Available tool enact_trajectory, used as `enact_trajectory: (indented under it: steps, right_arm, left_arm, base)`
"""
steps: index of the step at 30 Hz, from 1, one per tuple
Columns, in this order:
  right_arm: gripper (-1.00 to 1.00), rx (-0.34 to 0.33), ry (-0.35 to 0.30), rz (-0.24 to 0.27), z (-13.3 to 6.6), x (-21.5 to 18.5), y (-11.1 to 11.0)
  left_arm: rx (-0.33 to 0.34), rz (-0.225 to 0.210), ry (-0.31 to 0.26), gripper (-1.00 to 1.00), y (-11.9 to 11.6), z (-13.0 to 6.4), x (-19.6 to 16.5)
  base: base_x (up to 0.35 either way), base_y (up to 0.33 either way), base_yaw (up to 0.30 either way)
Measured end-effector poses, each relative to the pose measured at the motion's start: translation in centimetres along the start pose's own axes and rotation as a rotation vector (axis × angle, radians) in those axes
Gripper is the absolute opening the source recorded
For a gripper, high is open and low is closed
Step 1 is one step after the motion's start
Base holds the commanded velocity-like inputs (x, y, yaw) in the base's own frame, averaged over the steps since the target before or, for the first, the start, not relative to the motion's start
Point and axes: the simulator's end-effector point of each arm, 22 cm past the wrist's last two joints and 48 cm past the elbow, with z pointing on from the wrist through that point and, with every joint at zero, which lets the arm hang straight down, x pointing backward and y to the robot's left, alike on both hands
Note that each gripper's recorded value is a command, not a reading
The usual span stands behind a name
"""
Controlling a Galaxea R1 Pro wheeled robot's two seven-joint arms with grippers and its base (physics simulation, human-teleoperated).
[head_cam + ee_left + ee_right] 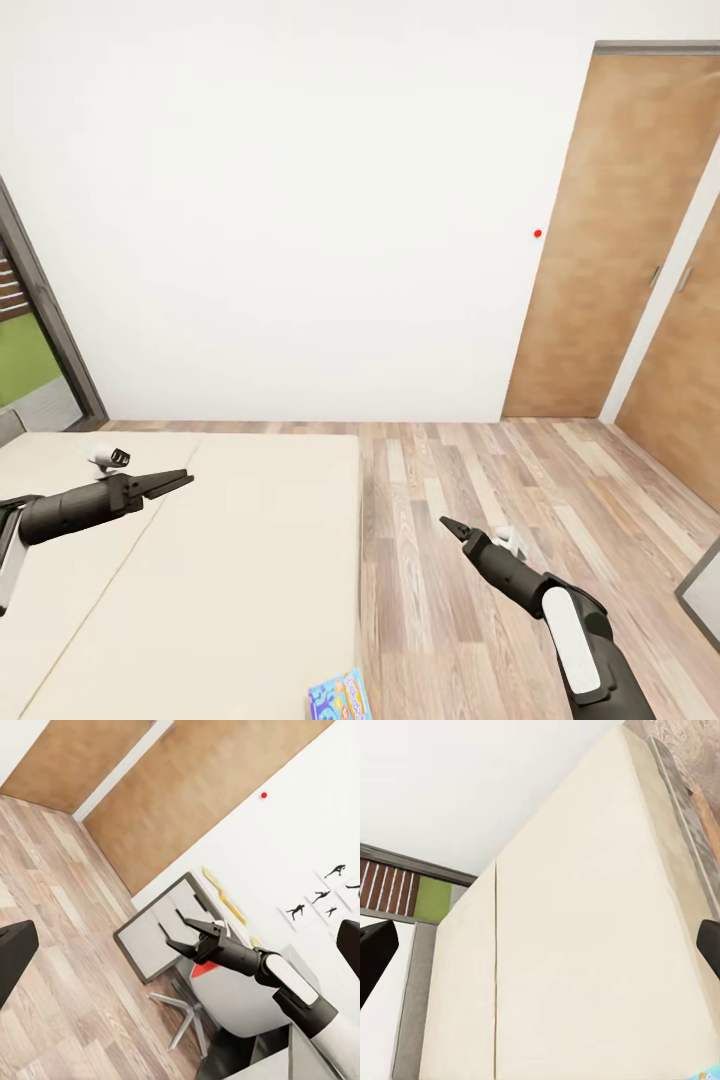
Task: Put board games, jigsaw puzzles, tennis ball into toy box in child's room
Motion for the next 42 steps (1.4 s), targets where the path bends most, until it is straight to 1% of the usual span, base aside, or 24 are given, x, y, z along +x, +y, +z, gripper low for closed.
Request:
enact_trajectory:
  steps: [8, 12, 18, 33, 42]
  right_arm:
    - [1.00, 0.000, 0.000, 0.001, -0.01, -0.02, 0.00]
    - [1.00, 0.000, 0.000, 0.000, 0.01, -0.02, 0.00]
    - [1.00, -0.002, -0.001, -0.001, 0.00, -0.04, 0.13]
    - [1.00, -0.001, -0.001, -0.002, -0.04, -0.02, 0.12]
    - [1.00, -0.003, -0.002, -0.004, -0.09, -0.06, 0.24]
  left_arm:
    - [0.001, 0.001, -0.001, 1.00, -0.02, 0.00, -0.01]
    - [0.001, 0.001, -0.001, 1.00, -0.01, 0.00, -0.02]
    - [0.003, 0.006, -0.004, 1.00, -0.14, -0.04, -0.10]
    - [0.004, 0.009, -0.004, 1.00, -0.20, -0.02, -0.13]
    - [0.004, 0.012, -0.006, 1.00, -0.32, -0.09, -0.21]
  base:
    - [0.155, -0.077, 0.005]
    - [0.095, -0.159, 0.116]
    - [0.021, -0.196, 0.234]
    - [0.001, -0.030, 0.053]
    - [0.000, -0.056, 0.193]
